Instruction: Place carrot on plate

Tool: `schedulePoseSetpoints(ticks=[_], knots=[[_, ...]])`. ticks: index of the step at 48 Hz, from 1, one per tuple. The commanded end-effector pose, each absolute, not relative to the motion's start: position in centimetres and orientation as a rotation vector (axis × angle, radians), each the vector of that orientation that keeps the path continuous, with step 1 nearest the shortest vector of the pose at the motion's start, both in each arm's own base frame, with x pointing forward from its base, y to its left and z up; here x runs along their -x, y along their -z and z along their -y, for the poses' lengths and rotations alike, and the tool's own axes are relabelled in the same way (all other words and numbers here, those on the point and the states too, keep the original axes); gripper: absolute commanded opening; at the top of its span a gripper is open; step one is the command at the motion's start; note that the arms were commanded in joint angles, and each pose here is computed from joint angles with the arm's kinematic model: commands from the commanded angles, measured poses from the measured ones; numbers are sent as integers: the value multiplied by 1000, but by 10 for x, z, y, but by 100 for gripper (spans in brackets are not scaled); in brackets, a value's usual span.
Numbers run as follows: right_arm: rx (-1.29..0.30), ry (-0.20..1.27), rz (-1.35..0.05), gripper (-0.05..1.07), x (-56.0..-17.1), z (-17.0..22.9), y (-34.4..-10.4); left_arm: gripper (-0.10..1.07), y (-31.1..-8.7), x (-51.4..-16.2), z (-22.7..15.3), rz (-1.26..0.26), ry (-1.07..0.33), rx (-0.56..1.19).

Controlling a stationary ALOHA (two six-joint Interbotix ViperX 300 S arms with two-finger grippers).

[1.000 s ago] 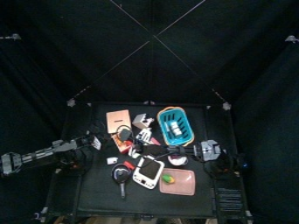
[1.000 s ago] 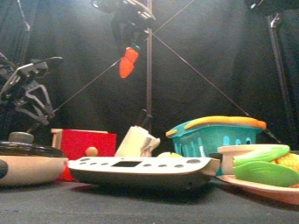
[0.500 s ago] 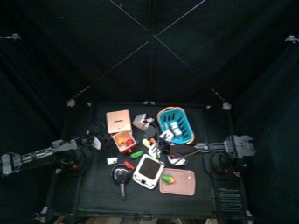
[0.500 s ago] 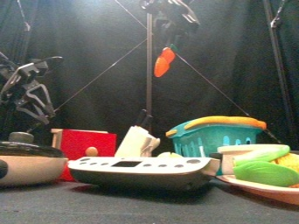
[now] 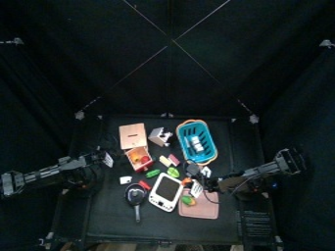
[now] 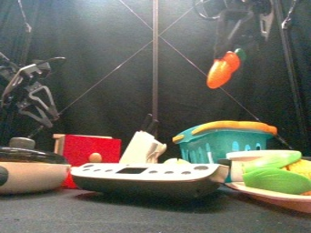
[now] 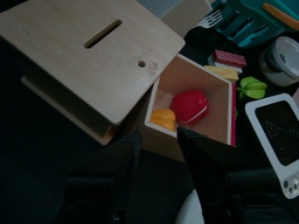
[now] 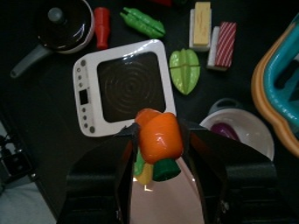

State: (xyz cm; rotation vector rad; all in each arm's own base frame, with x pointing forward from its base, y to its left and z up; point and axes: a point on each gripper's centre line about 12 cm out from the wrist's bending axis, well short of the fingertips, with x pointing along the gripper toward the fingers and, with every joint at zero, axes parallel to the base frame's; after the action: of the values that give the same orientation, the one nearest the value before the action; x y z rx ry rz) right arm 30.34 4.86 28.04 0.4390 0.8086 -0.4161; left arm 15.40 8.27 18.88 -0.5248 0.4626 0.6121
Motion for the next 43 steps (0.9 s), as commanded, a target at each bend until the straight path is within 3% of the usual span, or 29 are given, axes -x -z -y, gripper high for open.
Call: schedulePoseSetpoints(ticks=[1, 8, 17, 32, 43], knots=[[-491, 316, -779, 67, -281, -61, -270, 79, -200, -160, -82, -432, -589, 506], [-602, 230, -802, 67, -259, -70, -234, 79, -200, -161, -81, -433, -578, 501], [-653, 196, -838, 67, -242, -72, -206, 79, -203, -163, -81, -407, -565, 496], [-672, 198, -916, 68, -222, -77, -184, 79, -205, -164, -80, -392, -551, 473], [-700, 180, -909, 70, -220, -78, -179, 80, -214, -173, -70, -344, -452, 364]])
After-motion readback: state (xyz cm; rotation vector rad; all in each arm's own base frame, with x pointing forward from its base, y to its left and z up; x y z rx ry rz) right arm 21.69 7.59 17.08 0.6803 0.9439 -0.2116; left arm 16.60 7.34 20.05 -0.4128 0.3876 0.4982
